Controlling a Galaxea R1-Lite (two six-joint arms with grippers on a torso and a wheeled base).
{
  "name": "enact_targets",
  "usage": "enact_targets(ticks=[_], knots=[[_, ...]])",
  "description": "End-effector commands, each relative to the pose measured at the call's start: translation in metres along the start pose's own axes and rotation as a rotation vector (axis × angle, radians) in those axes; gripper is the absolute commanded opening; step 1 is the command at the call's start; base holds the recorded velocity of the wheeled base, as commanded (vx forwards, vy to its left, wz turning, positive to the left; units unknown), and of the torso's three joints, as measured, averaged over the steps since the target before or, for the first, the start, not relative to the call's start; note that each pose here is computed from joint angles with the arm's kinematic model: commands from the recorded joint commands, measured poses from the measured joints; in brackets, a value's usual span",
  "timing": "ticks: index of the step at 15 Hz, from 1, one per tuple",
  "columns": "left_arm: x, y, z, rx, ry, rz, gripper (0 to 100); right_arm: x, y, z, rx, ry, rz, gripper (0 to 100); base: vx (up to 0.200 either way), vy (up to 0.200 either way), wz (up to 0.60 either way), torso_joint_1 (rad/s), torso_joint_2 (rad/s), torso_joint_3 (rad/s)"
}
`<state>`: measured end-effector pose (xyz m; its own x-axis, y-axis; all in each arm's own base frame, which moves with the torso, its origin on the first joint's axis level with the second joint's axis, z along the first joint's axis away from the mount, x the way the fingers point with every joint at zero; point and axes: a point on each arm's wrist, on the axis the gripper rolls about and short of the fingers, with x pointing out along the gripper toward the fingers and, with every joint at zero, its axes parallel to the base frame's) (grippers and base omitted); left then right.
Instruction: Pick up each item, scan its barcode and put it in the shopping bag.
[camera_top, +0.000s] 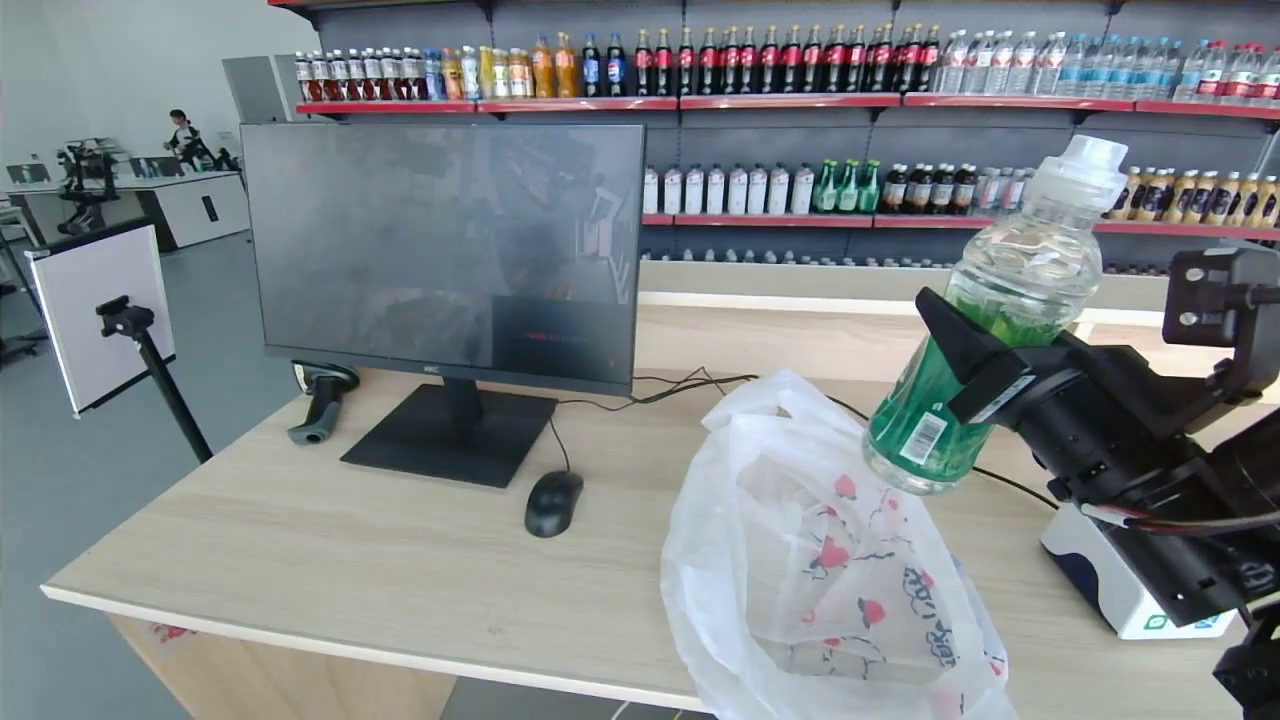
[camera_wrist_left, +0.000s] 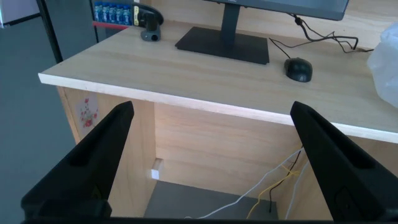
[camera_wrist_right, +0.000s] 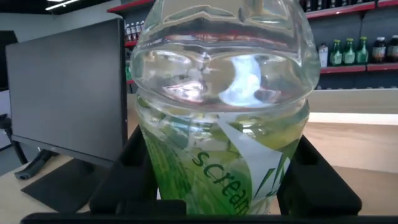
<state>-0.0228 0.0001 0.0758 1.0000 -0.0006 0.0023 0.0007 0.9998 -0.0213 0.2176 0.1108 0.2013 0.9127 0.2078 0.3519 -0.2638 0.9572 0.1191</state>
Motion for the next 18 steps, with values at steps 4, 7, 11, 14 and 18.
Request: enact_targets(ticks=[4,7,11,14,18], knots=[[0.000,0.000,0.000,0.000,-0.001,0.001,100,-0.002,0.010,-0.012,0.006,0.049,0.038,0,0.000,0.000,0.00,0.000,0.00,0.000],[0.000,0.000,0.000,0.000,-0.001,0.001,100,0.001,0.024,-0.050,-0.034,0.172,0.087,0,0.000,0.000,0.00,0.000,0.00,0.000],[0.000,0.000,0.000,0.000,-0.001,0.001,100,0.018,0.036,-0.083,-0.049,0.233,0.115,0,0.000,0.000,0.00,0.000,0.00,0.000],[0.000,0.000,0.000,0.000,-0.001,0.001,100,0.021,0.040,-0.096,-0.050,0.262,0.128,0,0.000,0.000,0.00,0.000,0.00,0.000],[0.000,0.000,0.000,0.000,-0.001,0.001,100,0.027,0.042,-0.106,-0.033,0.272,0.124,0,0.000,0.000,0.00,0.000,0.00,0.000]])
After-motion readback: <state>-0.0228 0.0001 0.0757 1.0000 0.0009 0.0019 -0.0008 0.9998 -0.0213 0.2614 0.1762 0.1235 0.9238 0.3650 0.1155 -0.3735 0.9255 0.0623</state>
